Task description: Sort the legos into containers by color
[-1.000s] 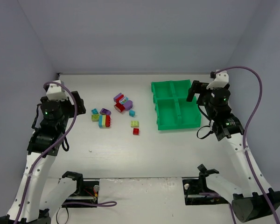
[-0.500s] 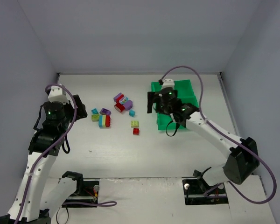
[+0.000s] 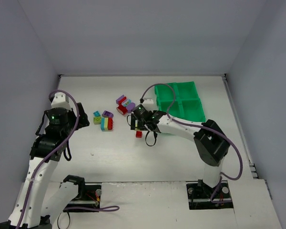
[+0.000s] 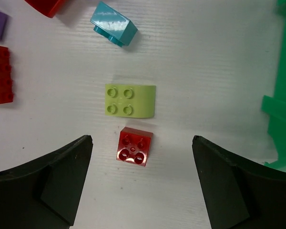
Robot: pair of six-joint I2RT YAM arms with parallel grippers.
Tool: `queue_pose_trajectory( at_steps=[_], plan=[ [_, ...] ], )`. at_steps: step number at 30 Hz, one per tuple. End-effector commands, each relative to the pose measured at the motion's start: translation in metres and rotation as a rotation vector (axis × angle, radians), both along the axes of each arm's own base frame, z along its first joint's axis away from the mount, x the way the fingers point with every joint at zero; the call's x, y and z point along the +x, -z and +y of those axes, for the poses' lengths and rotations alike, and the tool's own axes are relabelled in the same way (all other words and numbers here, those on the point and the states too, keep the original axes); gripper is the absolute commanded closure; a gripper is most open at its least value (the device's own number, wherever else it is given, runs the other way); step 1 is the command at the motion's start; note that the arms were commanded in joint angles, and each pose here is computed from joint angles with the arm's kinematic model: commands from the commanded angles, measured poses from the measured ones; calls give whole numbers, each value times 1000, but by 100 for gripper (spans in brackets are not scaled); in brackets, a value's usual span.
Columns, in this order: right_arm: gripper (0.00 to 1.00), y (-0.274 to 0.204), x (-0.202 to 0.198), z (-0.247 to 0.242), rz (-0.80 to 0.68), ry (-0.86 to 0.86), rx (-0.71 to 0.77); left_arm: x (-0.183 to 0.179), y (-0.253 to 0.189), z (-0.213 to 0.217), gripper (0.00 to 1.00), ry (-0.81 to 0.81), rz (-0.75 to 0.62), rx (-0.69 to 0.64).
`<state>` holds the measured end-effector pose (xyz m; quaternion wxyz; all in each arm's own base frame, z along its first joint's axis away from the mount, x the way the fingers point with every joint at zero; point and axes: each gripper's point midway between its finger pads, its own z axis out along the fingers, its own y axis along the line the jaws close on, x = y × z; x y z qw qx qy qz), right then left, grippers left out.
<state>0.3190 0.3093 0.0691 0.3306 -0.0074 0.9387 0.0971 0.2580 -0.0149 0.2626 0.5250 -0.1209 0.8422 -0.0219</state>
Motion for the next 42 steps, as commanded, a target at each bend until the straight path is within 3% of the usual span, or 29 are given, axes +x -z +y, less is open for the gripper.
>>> queue_pose_trajectory(
  at_steps=[1,6,15,18,19,21,22,29,33,39,42],
  plan=[
    [18,-12,10,12,-25,84,46,3,-9,4,16,-28,-28,-7],
    [21,17,3,19,30,80,13,2,-6,4,16,-29,-23,2],
    [43,41,-8,28,86,41,-29,4,-2,3,16,-25,-10,14],
    [63,40,-10,27,91,25,-41,7,-1,2,16,-26,-7,14],
    [76,37,-9,26,81,22,-47,7,-2,2,16,-24,-7,13],
    [89,16,-3,27,33,-5,-46,9,-1,1,16,-23,-5,12],
    [100,6,2,25,0,-9,-56,9,-2,1,16,-22,-8,10],
    [100,-116,57,-6,-277,-31,-50,17,-4,-4,16,-5,-12,-2],
    [100,-165,115,-77,-417,25,-119,20,-7,-7,16,6,-20,-9],
    [100,-186,182,-159,-497,83,-131,22,-9,-9,16,20,-19,-8],
    [99,-169,214,-192,-489,87,-151,20,-6,-11,16,29,-6,-8]
  ],
)
